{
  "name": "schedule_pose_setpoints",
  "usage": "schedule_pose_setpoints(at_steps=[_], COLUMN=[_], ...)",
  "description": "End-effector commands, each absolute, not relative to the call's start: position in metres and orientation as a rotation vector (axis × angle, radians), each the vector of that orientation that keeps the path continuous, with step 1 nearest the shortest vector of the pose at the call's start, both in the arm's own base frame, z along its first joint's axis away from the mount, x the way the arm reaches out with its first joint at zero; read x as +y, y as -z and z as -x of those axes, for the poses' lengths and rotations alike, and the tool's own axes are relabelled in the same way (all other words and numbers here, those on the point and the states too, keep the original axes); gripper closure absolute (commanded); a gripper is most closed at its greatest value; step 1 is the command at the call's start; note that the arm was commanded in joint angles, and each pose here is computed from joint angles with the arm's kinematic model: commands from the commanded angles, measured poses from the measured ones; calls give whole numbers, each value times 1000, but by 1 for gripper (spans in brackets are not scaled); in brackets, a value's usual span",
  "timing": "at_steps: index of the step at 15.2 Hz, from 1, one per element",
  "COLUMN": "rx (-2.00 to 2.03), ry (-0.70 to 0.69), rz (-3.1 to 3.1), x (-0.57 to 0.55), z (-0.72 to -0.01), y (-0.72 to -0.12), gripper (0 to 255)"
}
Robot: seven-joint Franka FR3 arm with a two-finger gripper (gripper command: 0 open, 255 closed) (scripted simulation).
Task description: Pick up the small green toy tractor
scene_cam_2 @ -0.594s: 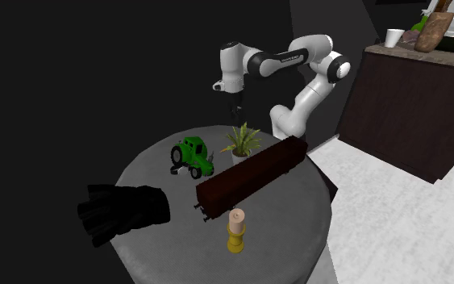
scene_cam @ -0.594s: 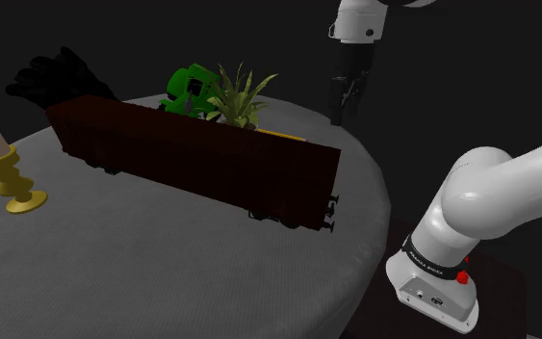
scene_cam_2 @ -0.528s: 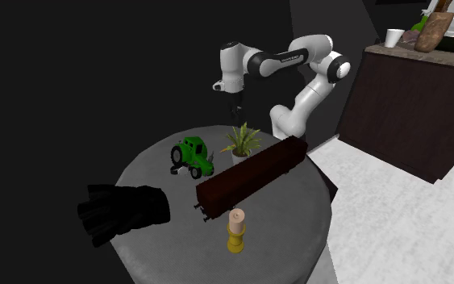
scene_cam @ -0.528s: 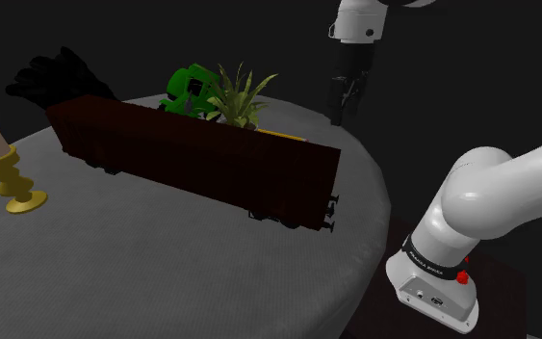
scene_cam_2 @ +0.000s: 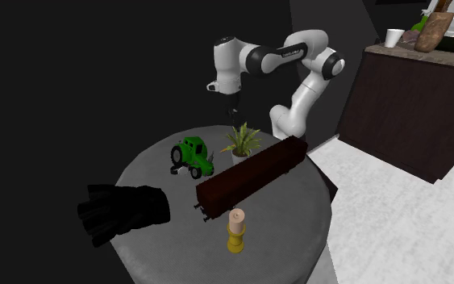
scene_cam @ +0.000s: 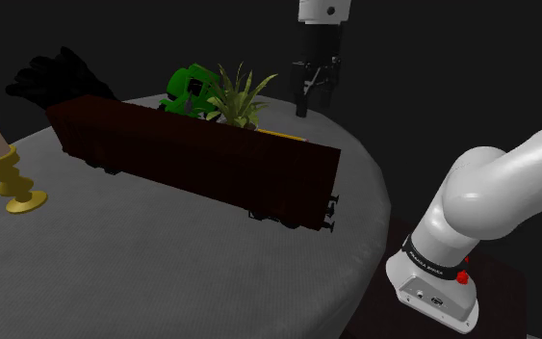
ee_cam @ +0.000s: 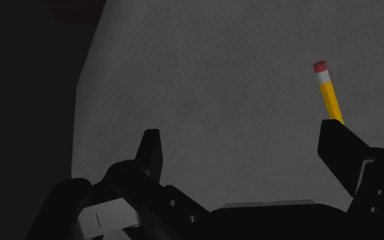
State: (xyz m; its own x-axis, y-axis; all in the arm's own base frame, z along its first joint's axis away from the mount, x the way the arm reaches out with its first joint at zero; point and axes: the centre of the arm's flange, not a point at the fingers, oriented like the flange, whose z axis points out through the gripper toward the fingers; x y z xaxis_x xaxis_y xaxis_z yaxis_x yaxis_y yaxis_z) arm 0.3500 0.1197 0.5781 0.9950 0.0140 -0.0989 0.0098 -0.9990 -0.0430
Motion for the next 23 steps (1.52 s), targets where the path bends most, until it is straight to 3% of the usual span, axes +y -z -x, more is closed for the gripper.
schedule_pose_setpoints(at_steps=[1, 19, 23], rx=[12, 257, 265], ry=[-155, -160, -160], rz=[3089, 3031, 3029], x=[138, 314, 320], z=[-363, -492, -497], y=[-584, -658, -645], gripper=[0, 0, 0])
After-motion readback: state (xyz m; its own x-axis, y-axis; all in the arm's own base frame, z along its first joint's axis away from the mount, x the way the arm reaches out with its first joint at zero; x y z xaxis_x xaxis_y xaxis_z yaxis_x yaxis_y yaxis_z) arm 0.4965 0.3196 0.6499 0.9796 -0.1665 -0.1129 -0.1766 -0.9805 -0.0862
